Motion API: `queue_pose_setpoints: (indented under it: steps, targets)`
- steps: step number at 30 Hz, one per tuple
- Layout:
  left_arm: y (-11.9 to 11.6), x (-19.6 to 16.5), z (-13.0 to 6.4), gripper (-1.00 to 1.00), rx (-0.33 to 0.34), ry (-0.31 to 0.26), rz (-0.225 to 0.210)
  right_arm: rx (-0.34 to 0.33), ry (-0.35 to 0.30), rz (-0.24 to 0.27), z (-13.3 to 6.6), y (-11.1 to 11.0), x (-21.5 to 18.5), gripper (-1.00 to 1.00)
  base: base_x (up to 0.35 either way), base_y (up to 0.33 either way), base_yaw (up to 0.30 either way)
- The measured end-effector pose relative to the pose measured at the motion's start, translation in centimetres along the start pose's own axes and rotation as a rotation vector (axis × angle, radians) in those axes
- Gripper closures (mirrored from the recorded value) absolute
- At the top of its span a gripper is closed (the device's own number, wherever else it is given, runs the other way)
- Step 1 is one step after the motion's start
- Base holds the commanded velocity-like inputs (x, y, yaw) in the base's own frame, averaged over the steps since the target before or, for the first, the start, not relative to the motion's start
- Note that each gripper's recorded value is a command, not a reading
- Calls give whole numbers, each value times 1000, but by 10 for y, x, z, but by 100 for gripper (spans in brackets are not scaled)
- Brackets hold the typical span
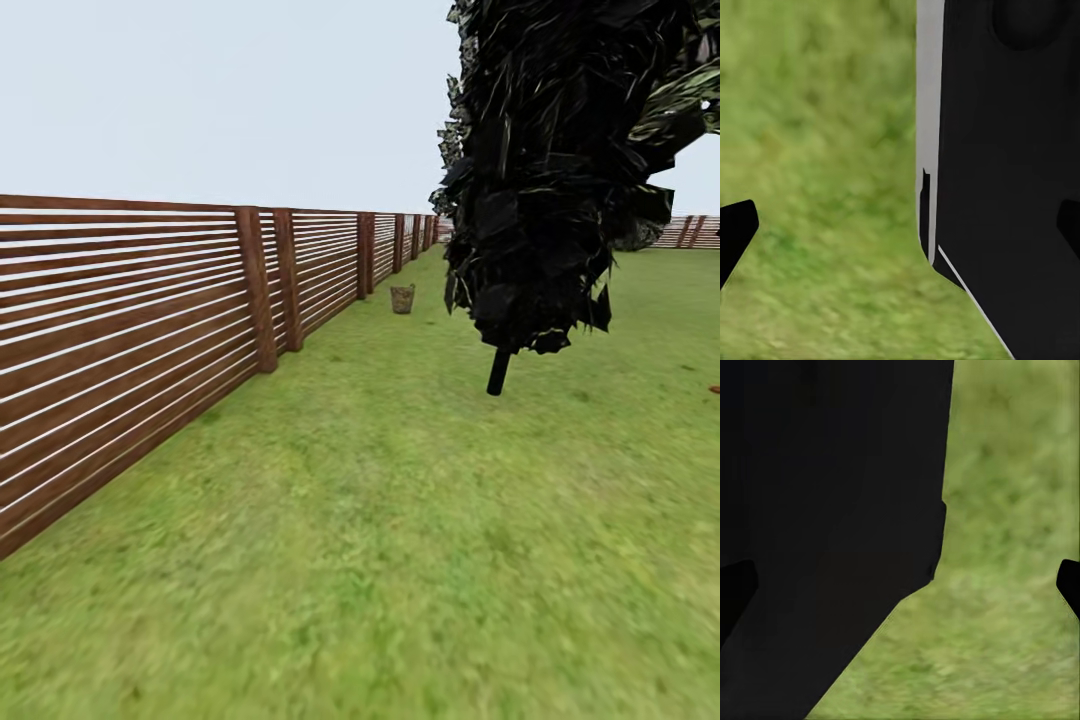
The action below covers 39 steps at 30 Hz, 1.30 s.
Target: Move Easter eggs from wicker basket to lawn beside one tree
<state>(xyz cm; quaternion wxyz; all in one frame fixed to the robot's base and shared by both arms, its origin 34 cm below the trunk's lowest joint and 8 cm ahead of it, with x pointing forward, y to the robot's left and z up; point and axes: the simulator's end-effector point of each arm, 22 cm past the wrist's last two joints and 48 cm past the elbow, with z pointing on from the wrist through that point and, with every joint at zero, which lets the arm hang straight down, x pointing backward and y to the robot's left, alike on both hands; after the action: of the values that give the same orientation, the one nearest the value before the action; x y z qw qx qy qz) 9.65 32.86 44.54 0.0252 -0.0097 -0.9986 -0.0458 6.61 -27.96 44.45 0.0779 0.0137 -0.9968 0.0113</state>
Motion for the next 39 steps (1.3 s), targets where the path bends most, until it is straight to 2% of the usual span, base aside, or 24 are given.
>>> queue_pose_setpoints:
  steps: [25, 39]
  targets:
    - [0, 0, 0, -100, 0, 0, 0, -1, 1, -1, 0, 1, 0, -100, 335, 86, -3]
    - [0, -1, 0, -100, 0, -4, 0, -1, -3, -3, 0, 1, -1, -100, 335, 86, -161]
